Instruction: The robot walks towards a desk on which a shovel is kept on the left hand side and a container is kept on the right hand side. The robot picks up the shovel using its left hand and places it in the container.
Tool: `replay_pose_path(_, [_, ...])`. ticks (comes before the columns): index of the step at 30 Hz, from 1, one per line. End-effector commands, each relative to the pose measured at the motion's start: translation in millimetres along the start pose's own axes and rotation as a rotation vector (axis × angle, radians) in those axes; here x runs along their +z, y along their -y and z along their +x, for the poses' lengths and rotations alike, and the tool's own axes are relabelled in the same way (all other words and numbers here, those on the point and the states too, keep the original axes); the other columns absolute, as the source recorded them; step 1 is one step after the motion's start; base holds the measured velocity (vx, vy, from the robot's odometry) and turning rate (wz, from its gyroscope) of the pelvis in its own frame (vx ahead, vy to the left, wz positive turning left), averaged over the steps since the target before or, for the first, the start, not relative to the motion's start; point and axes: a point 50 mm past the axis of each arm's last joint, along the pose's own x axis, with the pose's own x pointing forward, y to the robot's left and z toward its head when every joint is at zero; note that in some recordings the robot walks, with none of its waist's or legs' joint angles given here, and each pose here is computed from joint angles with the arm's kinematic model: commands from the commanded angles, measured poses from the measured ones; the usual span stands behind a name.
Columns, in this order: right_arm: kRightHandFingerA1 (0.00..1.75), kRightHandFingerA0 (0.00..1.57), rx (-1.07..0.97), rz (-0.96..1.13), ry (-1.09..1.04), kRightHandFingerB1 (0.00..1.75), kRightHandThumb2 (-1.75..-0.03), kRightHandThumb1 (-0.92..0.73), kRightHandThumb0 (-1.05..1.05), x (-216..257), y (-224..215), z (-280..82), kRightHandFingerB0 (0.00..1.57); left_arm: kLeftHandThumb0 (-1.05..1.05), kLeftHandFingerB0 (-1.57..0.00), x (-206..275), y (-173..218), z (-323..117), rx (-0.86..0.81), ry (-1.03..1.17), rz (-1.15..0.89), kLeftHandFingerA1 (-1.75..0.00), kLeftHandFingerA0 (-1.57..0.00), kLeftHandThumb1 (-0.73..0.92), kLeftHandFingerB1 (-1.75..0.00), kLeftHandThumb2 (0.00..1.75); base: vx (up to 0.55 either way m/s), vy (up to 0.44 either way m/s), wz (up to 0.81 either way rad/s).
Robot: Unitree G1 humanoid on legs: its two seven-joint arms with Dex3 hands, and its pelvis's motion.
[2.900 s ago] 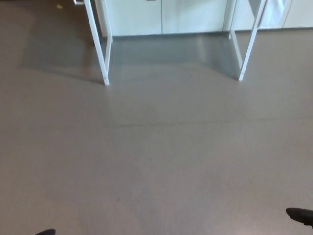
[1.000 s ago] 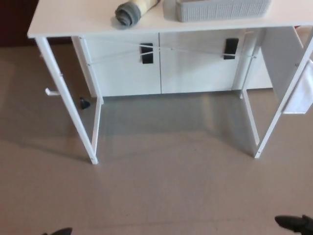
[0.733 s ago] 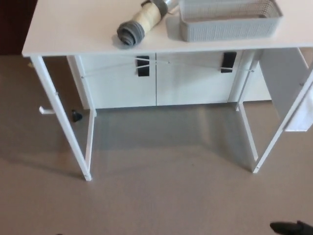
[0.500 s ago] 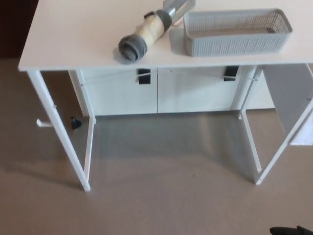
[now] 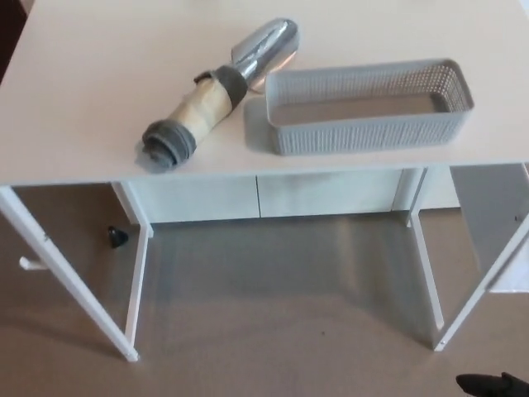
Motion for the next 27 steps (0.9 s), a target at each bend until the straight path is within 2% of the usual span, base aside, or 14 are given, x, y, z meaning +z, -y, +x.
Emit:
replay_pose_path(1, [0.59, 0.56, -0.004, -0.006, 0.025, 0.50, -0.55, -0.52, -0.19, 1, -2, 0, 0.43, -0.37, -0.36, 1, -9, -4, -0.007, 0.027, 0.059, -0.45, -0.46, 0.40, -0.41, 0.64, 0.18, 0.103, -0.13])
replay_pose_path(10, [0.58, 0.55, -0.003, -0.011, 0.015, 0.50, -0.55, -0.53, -0.20, 0, -5, -2, 0.42, -0.37, -0.37, -2, -9, -6, -0.013, 0.018, 0.101, -0.45, -0.47, 0.40, -0.41, 0.64, 0.20, 0.085, 0.03])
replay_pose_path(20, [0.60, 0.58, 0.014, 0.012, -0.001, 0.50, -0.54, -0.55, -0.13, -10, -10, -15, 0.42, -0.35, -0.37, -11, -3, -16, -0.034, -0.007, 0.150, -0.44, -0.47, 0.41, -0.40, 0.63, 0.10, -0.132, 0.09])
replay_pose_path(27, [0.60, 0.57, 0.015, 0.002, -0.004, 0.50, -0.54, -0.55, -0.13, -14, -11, -15, 0.42, -0.37, -0.37, -9, -2, -19, -0.029, 0.003, 0.213, -0.45, -0.49, 0.41, -0.41, 0.65, 0.09, -0.007, -0.05])
